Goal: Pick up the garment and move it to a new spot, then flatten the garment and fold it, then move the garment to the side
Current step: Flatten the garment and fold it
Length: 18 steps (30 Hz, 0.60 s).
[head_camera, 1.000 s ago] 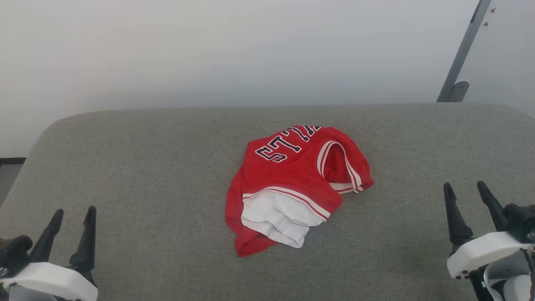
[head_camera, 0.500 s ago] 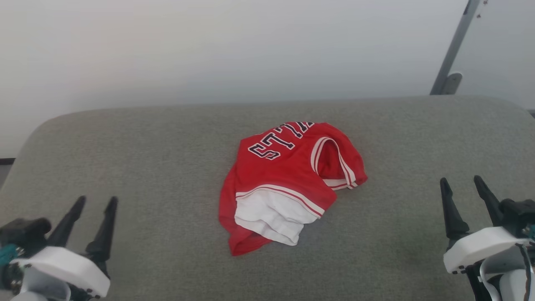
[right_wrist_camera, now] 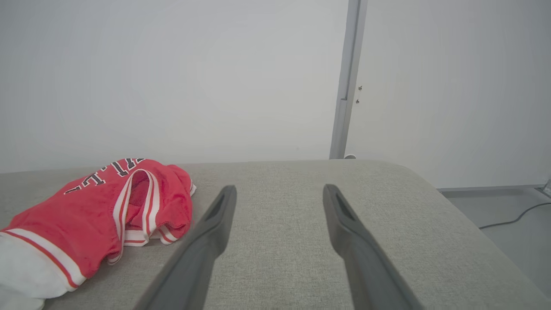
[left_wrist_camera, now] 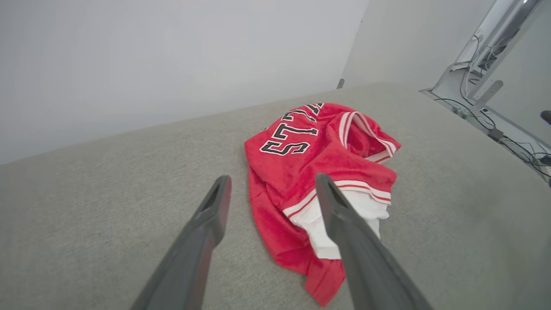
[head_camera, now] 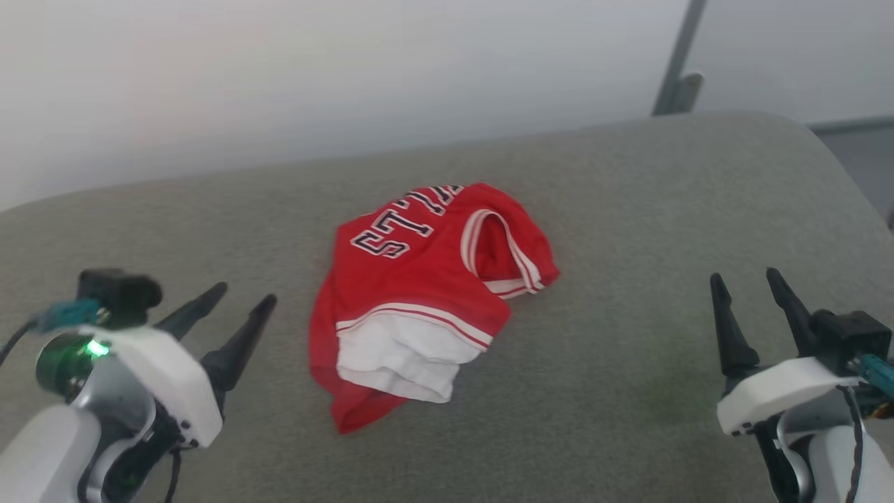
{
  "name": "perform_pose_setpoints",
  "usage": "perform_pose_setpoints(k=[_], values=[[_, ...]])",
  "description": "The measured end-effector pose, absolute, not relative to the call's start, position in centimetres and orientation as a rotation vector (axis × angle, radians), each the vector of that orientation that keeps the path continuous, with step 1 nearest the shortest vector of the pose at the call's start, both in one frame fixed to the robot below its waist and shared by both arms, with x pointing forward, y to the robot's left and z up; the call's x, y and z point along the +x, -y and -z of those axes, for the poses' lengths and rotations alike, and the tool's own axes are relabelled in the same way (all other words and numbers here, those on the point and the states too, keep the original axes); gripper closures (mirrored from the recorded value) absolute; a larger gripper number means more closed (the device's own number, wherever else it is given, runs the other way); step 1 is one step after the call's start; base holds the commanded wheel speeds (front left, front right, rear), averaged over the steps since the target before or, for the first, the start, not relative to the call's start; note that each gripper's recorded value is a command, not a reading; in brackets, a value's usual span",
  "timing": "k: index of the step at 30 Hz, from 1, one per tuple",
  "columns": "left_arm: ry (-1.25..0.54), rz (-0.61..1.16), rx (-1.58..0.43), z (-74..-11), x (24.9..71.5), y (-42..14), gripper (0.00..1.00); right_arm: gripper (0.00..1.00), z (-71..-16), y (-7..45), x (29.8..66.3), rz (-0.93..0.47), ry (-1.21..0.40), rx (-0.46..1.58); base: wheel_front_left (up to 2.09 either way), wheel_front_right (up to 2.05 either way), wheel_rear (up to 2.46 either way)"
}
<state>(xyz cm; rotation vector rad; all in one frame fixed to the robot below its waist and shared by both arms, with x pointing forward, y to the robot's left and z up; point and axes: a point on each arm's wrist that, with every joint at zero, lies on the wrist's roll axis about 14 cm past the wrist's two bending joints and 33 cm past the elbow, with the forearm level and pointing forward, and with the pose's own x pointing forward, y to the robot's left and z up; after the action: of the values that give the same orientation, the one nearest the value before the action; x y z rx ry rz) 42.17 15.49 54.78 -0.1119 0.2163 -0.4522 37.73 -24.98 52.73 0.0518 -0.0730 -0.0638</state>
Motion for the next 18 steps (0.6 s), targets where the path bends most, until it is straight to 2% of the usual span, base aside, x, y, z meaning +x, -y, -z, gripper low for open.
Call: perform_pose_setpoints(k=[10,18], values=[[-0.519,0.624,-0.008,-51.3,44.0,-9.6,0.0,0.0,-51.6,26.8,37.1,0.138,0.062,0.07,0.0,0.0,0.0],[-0.732,0.676,0.056,-48.4,44.1,-7.1,0.0,0.0,-50.6,28.2,36.2,0.191,0.046,0.081,0.0,0.0,0.0]])
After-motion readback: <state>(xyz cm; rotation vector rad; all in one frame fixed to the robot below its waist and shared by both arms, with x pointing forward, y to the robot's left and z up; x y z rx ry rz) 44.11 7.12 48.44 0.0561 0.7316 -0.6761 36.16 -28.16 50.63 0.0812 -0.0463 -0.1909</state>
